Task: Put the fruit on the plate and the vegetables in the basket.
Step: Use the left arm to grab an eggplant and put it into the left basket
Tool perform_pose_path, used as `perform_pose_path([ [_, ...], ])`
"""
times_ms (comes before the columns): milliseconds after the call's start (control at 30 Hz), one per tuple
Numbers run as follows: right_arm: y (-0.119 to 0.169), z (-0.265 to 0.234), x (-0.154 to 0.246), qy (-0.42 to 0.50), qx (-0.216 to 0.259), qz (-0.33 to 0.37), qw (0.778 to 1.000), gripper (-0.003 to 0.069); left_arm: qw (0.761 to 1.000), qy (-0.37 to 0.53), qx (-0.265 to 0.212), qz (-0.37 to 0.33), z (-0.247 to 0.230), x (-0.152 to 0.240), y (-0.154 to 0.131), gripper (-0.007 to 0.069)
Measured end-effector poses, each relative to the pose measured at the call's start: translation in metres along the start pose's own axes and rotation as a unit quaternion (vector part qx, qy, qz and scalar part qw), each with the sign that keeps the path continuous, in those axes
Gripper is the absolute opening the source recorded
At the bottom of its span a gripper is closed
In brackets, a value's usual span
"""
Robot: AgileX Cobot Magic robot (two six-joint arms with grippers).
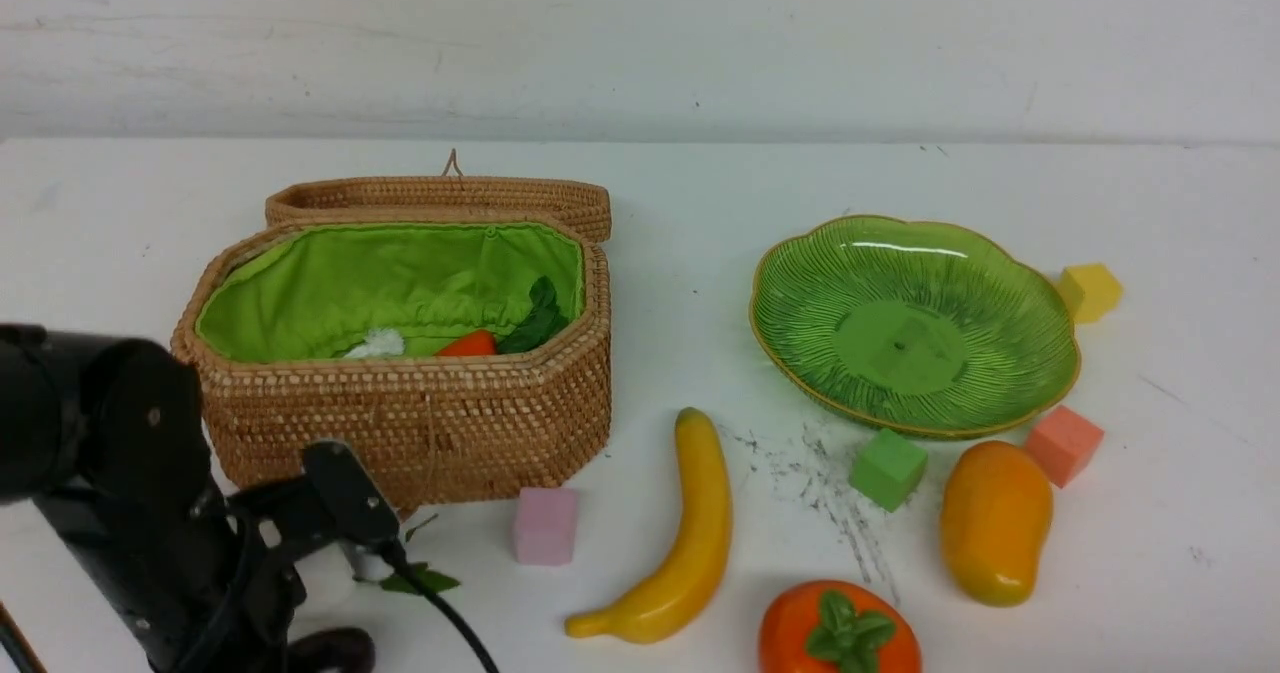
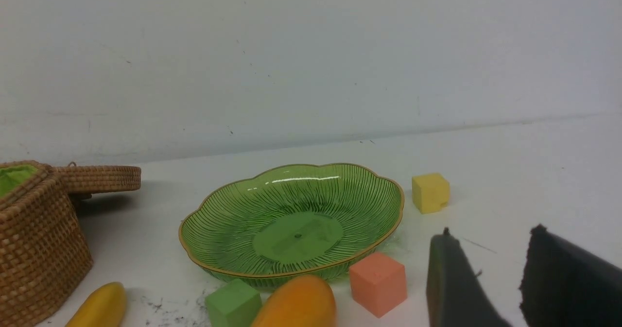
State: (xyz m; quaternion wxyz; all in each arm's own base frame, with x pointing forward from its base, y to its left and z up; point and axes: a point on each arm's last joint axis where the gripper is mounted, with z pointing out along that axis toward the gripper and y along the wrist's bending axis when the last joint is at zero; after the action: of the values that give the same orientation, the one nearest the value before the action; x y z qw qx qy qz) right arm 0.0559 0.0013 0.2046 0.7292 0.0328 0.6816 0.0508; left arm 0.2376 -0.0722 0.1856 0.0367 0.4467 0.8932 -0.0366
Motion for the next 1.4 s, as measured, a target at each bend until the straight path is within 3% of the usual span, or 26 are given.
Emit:
perform_pose_path([
  [267,0.0,0.0,0.0,0.0,0.0,0.0,1.0,0.0245,0.997,-0.057,-0.024,0.047,-0.079,-0.015,-0.001,0.0382],
  [400,0.0,0.0,0.0,0.0,0.0,0.0,1.0,0.0245,0.982,-0.136,-0.1,0.079,-0.135,-0.02,-0.003,0.0382],
  [567,0.0,0.0,0.0,0.0,0.0,0.0,1.0,0.0245,0.932,-0.243,-0.235,0.13,-0.182,-0.04,0.011,0.0382],
  [733,0.0,0.0,0.0,0.0,0.0,0.0,1.0,0.0245,0.877,-0.302,-0.33,0.173,-0.184,-0.073,0.038,0.0382],
  [900,0.0,0.0,0.0,0.0,0.0,0.0,1.0,0.0245,0.885,-0.285,-0.316,0.189,-0.139,-0.102,0.059,0.0382],
  [1133,0.0,0.0,0.0,0.0,0.0,0.0,1.0,0.0245,0.9,-0.234,-0.269,0.25,-0.075,-0.139,0.053,0.0382],
  [1400,0.0,0.0,0.0,0.0,0.0,0.0,1.0,0.0245,0.908,-0.234,-0.262,0.23,-0.065,-0.144,0.053,0.0382],
])
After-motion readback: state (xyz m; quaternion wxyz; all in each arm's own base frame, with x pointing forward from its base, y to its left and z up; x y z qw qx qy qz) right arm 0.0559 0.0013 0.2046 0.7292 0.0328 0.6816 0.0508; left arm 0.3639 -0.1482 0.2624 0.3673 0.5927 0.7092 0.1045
